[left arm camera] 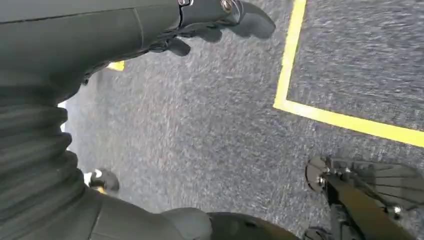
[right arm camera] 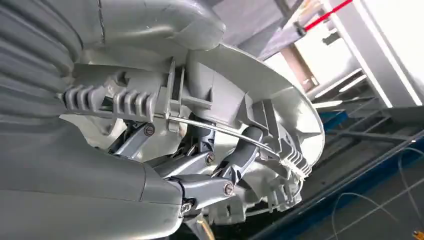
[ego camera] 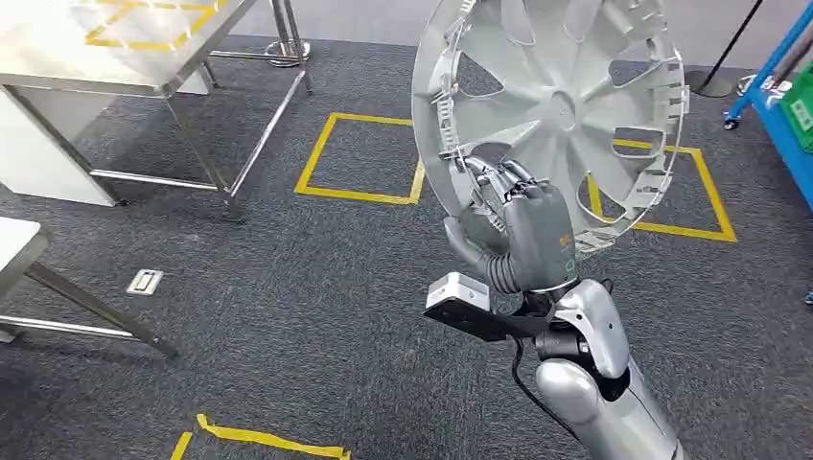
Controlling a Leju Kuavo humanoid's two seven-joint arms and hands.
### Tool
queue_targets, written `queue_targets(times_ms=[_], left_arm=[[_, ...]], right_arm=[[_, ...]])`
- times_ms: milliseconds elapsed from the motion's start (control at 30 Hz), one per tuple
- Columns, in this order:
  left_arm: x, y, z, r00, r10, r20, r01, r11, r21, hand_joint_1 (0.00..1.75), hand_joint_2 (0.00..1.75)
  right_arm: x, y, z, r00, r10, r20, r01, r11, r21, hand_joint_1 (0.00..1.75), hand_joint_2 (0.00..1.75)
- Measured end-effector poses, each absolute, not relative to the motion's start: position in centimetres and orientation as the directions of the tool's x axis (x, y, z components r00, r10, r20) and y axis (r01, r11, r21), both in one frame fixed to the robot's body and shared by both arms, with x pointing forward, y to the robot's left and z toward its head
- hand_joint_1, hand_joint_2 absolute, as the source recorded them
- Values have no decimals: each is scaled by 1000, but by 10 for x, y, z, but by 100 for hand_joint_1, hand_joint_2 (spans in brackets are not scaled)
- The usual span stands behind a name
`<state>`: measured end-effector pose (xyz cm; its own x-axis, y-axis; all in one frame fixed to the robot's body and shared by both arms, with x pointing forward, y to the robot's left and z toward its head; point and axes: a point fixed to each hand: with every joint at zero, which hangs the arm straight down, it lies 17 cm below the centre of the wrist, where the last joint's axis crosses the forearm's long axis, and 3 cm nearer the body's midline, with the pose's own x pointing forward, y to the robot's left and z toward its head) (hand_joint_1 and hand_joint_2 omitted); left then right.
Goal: Take the parts from the cabinet and place them on the table.
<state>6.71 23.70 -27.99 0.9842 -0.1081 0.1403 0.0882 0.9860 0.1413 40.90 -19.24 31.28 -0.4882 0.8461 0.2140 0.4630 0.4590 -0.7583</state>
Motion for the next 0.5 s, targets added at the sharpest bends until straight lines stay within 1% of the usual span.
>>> queue_targets(times_ms=[333, 500], left_arm=[[73, 238, -279, 980, -116, 161, 93, 985, 144, 0, 175], [69, 241, -280, 979, -125, 161, 102, 984, 146, 0, 175]], right_arm=[[401, -196, 302, -464, 859, 218, 466, 445, -764, 175, 175], [394, -216, 299, -469, 853, 230, 475, 463, -749, 175, 175]])
